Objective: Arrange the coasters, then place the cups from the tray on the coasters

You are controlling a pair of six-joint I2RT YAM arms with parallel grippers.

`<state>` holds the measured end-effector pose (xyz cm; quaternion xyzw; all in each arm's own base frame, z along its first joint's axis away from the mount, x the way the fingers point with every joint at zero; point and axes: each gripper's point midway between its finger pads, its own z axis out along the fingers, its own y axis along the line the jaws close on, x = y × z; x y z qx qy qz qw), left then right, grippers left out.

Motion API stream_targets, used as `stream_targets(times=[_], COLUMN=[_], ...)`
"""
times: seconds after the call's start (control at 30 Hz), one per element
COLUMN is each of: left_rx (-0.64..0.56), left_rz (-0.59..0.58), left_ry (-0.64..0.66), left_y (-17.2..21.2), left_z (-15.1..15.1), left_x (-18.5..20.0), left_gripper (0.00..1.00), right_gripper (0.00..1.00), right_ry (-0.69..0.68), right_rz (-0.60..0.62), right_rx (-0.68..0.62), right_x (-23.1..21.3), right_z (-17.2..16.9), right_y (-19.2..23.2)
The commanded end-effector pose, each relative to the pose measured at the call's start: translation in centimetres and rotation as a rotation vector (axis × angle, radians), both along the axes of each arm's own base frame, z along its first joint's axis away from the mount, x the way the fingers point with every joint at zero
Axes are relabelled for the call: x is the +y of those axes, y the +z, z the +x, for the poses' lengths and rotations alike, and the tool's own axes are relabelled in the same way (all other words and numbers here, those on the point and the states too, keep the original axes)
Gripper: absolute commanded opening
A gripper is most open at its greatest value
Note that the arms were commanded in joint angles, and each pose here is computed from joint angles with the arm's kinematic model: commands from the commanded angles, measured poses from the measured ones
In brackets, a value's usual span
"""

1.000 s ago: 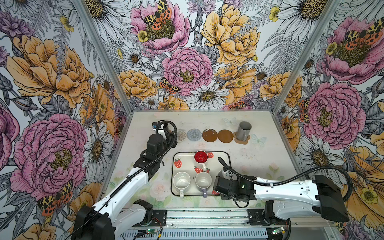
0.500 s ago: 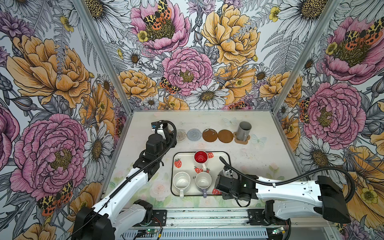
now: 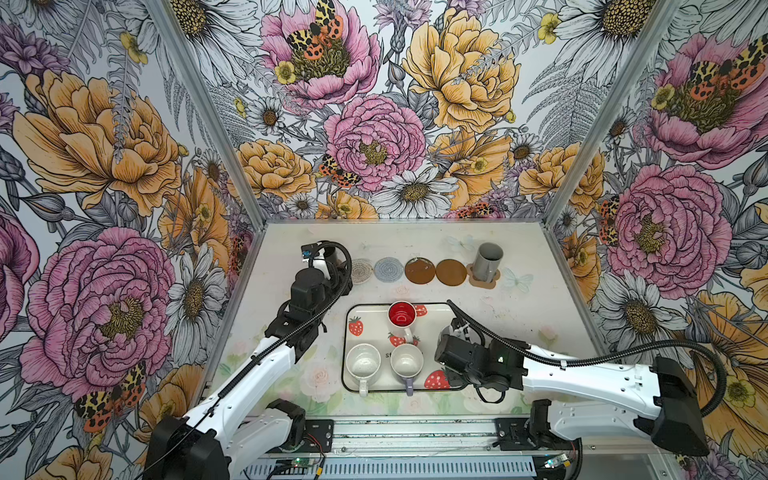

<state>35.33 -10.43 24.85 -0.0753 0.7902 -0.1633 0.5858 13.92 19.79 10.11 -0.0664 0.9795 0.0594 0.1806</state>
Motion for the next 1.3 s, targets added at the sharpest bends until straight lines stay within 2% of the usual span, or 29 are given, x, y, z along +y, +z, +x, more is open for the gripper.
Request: stream_targets(times=[0.0, 0.63, 1.27], left_rx=[-0.008, 0.003, 0.016], left_rz=[0.013, 0.035, 0.050], left_ry=[0.007, 0.021, 0.016], left_y=[0.0, -0.4, -0.8], left_z=[-0.3, 0.2, 0.9], left_x=[0.5, 1.2, 1.4], left_gripper=[0.63, 0.63, 0.63], right_gripper=[0.00, 0.00, 0.00], right_ry=[0.006, 0.017, -0.015], right_rz=[0.020, -0.049, -0.039], right_rx=[-0.098, -0.121, -0.148], right_x=[0.7, -0.5, -0.6], right_z=[2.3, 8.2, 15.2], right_y=[2.5, 4.2, 4.4])
